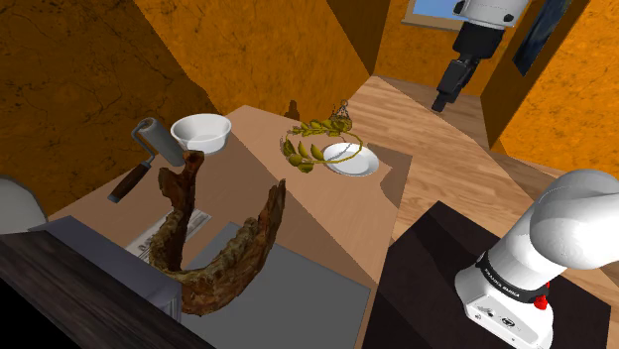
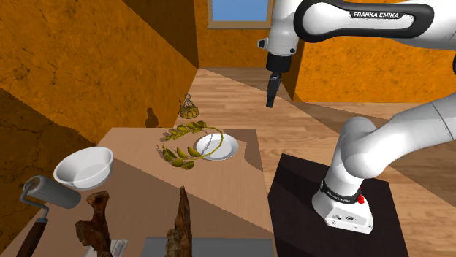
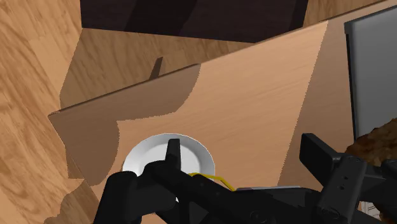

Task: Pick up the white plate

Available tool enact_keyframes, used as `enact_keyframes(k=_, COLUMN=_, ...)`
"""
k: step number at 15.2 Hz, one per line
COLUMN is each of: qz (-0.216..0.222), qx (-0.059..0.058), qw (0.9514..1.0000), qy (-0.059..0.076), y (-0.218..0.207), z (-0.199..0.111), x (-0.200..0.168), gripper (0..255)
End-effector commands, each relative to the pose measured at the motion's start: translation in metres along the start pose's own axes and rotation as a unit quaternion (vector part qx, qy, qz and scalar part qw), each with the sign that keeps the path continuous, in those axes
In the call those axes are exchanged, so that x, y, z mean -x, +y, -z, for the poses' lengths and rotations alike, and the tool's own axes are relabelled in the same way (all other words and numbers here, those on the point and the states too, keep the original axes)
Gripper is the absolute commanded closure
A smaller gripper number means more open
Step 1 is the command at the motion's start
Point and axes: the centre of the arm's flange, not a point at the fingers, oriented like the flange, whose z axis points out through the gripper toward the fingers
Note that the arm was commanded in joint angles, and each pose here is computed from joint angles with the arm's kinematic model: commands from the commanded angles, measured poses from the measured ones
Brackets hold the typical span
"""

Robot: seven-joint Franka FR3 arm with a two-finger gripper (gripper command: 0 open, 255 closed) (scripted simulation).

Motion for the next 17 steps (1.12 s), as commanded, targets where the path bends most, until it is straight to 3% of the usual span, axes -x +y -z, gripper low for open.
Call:
enact_keyframes(k=1, qz=0.000, qx=0.000, qw=1.0000, qy=0.000, y=0.000, z=0.000, x=0.000, gripper=0)
enact_keyframes(k=9, qz=-0.003, qx=-0.079, qw=0.9969, qy=0.008, y=0.090, z=-0.060, x=-0.056, gripper=0)
enact_keyframes(k=17, qz=-0.007, qx=-0.157, qw=0.9875, qy=0.016, y=0.170, z=-0.132, x=-0.113, gripper=0)
